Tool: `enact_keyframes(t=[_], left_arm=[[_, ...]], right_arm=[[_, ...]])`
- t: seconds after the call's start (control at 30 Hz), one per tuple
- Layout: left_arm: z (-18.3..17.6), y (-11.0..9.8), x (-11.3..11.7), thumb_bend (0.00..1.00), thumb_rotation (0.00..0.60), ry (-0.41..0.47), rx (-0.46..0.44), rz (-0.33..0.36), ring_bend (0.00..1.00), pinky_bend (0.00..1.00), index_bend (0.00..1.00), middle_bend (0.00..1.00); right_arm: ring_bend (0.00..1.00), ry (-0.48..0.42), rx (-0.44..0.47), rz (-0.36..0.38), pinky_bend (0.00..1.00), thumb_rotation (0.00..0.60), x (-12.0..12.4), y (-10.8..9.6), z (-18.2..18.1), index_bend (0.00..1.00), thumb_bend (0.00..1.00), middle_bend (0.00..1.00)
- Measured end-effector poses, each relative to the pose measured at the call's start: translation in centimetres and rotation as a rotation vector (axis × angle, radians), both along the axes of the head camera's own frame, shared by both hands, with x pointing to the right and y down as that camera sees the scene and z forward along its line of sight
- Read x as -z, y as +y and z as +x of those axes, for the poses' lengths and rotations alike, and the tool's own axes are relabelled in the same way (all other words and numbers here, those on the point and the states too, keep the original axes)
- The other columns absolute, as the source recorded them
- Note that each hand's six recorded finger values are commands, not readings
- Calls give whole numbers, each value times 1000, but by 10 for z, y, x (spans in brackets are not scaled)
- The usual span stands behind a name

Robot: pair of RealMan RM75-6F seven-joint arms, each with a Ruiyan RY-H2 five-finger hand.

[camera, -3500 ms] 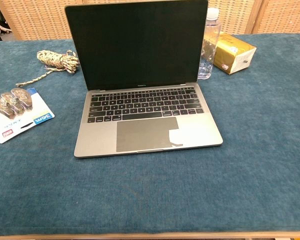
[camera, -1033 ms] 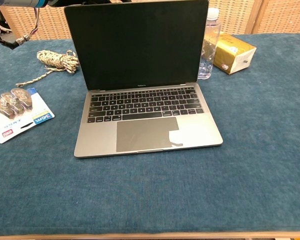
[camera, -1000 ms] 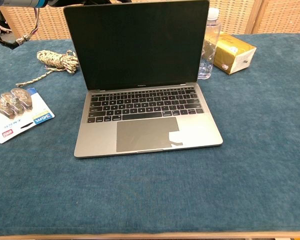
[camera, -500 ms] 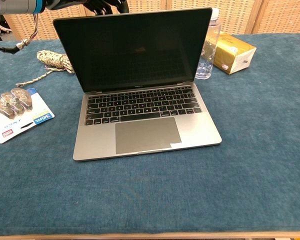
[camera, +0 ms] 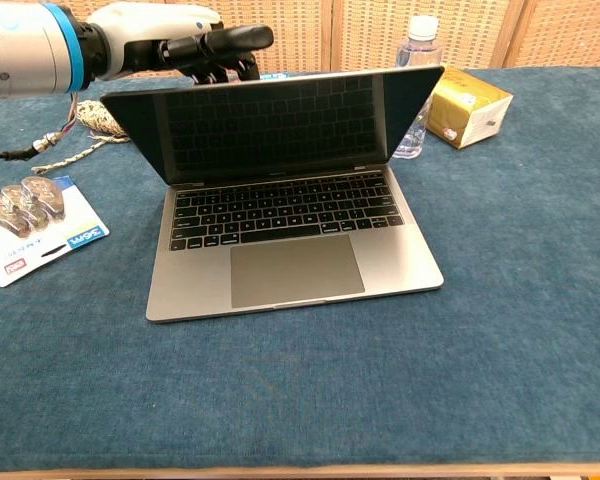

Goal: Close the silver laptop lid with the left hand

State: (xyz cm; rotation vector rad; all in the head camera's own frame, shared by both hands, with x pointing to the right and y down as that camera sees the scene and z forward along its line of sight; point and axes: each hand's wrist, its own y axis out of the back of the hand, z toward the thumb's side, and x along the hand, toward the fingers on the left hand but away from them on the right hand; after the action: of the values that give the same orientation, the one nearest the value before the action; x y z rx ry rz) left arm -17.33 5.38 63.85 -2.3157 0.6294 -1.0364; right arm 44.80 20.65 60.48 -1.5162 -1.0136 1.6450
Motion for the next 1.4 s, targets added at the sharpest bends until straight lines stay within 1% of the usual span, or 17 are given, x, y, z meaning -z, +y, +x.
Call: enact_keyframes(t=[0.3,0.43,0.6,0.87,1.13,1.27,1.33,1.4], left_arm=[[4,28,-12,0,0,13,-27,-23,455,459,518,390],[3,40,-21,0,0,7,-39,-36,455,459,518,391],[2,48,-31,0,0,4,-36,-57,450,459,518,391],[0,63,-50,0,0,5,-23,-115,450,459,518,391],[-2,72,-66,0,0,-5,-17,-147,450,459,518,390],[-3,72,-69,0,0,-4,-14,-149,448,459,518,391],[-3,72,-70,0,0,-4,-13,-150,439,459,518,389],[-3,72,-69,0,0,0,-10,-153,405,447,511,361]], right_arm=[[0,2,-1,-7,0,600,-1,0,0,0,0,0],[0,1,0,-11,0,600,-1,1,0,0,0,0],[0,2,1,-14,0,600,-1,1,-1,0,0,0],[0,3,2,-19,0,600,-2,1,-1,0,0,0],[0,4,-1,-19,0,600,-2,1,0,0,0,0],[0,3,-2,-22,0,600,-3,1,1,0,0,0],[0,2,-2,-23,0,600,-3,1,0,0,0,0],[0,1,-2,-21,0,600,-2,1,0,0,0,0]])
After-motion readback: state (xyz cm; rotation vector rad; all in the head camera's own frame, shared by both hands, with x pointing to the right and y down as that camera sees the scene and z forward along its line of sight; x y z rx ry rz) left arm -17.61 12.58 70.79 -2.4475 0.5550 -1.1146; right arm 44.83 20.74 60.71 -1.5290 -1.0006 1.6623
